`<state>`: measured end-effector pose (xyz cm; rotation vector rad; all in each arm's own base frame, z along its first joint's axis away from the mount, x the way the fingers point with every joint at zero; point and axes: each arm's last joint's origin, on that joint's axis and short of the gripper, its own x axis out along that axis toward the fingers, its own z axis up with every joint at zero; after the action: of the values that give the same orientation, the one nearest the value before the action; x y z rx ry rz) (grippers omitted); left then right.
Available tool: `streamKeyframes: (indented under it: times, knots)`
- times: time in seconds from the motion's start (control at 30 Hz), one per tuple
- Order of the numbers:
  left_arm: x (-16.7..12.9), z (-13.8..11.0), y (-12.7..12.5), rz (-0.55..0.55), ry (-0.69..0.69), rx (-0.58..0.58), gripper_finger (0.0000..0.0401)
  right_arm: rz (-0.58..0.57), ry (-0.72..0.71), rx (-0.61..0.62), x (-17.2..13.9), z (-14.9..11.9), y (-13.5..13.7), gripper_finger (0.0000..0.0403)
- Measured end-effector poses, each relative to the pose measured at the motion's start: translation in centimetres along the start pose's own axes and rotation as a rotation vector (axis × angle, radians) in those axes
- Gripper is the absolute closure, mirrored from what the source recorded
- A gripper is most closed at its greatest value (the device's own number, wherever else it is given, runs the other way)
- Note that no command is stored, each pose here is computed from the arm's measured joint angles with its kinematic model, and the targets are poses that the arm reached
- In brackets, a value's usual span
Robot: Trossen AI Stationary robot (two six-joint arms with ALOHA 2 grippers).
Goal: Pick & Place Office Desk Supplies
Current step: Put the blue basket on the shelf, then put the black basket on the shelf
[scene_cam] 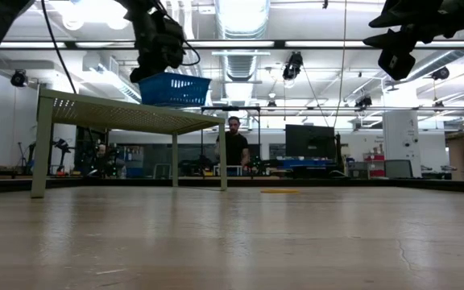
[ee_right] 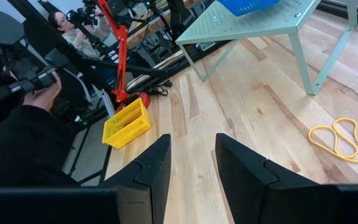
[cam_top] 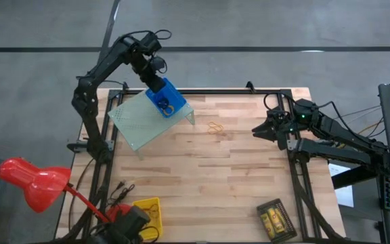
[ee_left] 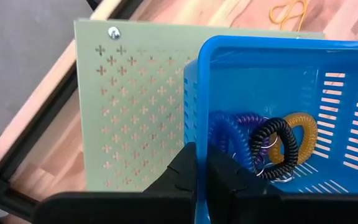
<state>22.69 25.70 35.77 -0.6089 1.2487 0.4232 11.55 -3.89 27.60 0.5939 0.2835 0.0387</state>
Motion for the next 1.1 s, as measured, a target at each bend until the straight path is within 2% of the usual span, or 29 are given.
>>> streamKeyframes:
  times: [0.37, 0.57, 0.7, 0.93, 1.1]
  knots:
    - [2.3, -0.1, 0.5, -0.015, 0.041, -0.014, 0.0386, 0.0, 0.0, 0.0, 0.0, 0.0, 0.0, 0.028]
    - [3.0, -0.1, 0.6, -0.052, 0.048, -0.009, 0.037, 0.0, 0.0, 0.0, 0.0, 0.0, 0.0, 0.028]
    - [3.0, -0.1, 0.7, -0.059, 0.039, -0.001, 0.0329, 0.0, 0.0, 0.0, 0.0, 0.0, 0.0, 0.028]
    - [2.7, -0.2, 1.4, -0.055, 0.031, -0.01, 0.0231, 0.0, 0.0, 0.0, 0.0, 0.0, 0.0, 0.028]
    - [2.3, -0.4, 1.8, -0.045, 0.02, -0.018, 0.0189, 0.0, 0.0, 0.0, 0.0, 0.0, 0.0, 0.028]
